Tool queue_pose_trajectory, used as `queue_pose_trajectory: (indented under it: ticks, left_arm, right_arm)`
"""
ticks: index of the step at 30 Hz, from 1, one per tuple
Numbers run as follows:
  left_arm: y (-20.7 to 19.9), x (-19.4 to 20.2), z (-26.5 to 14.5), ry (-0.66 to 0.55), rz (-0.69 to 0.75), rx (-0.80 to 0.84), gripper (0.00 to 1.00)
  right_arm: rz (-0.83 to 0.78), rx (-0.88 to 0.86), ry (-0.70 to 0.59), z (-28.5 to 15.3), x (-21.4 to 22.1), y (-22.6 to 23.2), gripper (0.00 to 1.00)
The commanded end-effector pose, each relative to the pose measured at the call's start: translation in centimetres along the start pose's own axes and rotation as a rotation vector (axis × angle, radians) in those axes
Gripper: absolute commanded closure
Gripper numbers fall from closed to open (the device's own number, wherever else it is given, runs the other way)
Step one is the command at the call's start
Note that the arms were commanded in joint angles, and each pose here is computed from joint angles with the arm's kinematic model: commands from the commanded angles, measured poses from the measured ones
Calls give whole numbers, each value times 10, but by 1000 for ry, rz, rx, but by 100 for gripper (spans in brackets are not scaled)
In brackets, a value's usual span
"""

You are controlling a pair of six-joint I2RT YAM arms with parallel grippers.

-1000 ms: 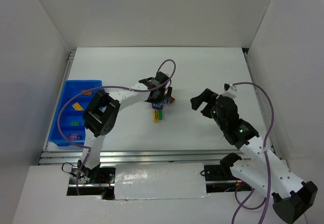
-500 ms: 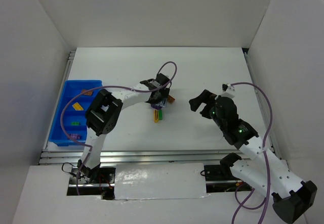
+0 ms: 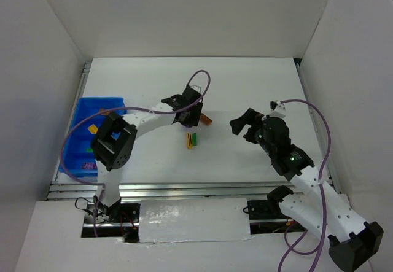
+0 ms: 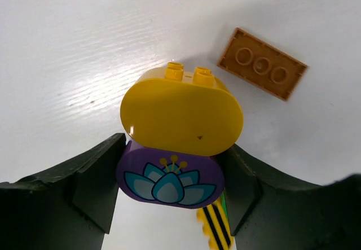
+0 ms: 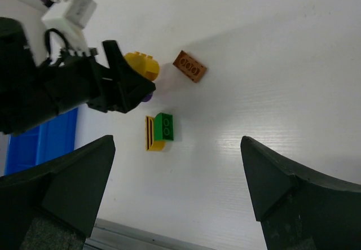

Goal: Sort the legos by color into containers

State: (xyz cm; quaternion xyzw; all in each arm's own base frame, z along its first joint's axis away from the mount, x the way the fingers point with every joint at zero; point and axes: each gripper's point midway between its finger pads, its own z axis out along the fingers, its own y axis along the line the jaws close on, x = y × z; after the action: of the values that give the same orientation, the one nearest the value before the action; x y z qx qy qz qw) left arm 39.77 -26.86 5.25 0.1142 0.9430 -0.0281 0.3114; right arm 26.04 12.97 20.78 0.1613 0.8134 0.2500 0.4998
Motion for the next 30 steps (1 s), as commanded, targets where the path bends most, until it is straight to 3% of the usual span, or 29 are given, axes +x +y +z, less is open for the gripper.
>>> queue_pose_trajectory:
  ticks: [1, 7, 11, 17, 21, 30]
  left_arm:
    - [-4, -63, -58, -254, 13, 95, 100]
    - [-25, -72, -140, -479, 131, 364, 100]
    - [-54, -61, -199, -581, 274, 609, 100]
    - [-75, -37, -234, -602, 419, 735, 100]
    - [-86, -22, -245, -585, 508, 761, 100]
    - [-93, -18, -270, -637, 553, 829, 100]
  right_arm:
    - [16, -117, -50, -9, -22, 24, 0]
    - [28, -285, -98, -36, -54, 61, 0]
    - [-4, -420, 34, -44, -49, 98, 1]
    - [17, -463, 155, -44, -46, 123, 5]
    - [-18, -368, 256, -26, -29, 123, 7]
    - [-102, -339, 411, -18, 21, 131, 14]
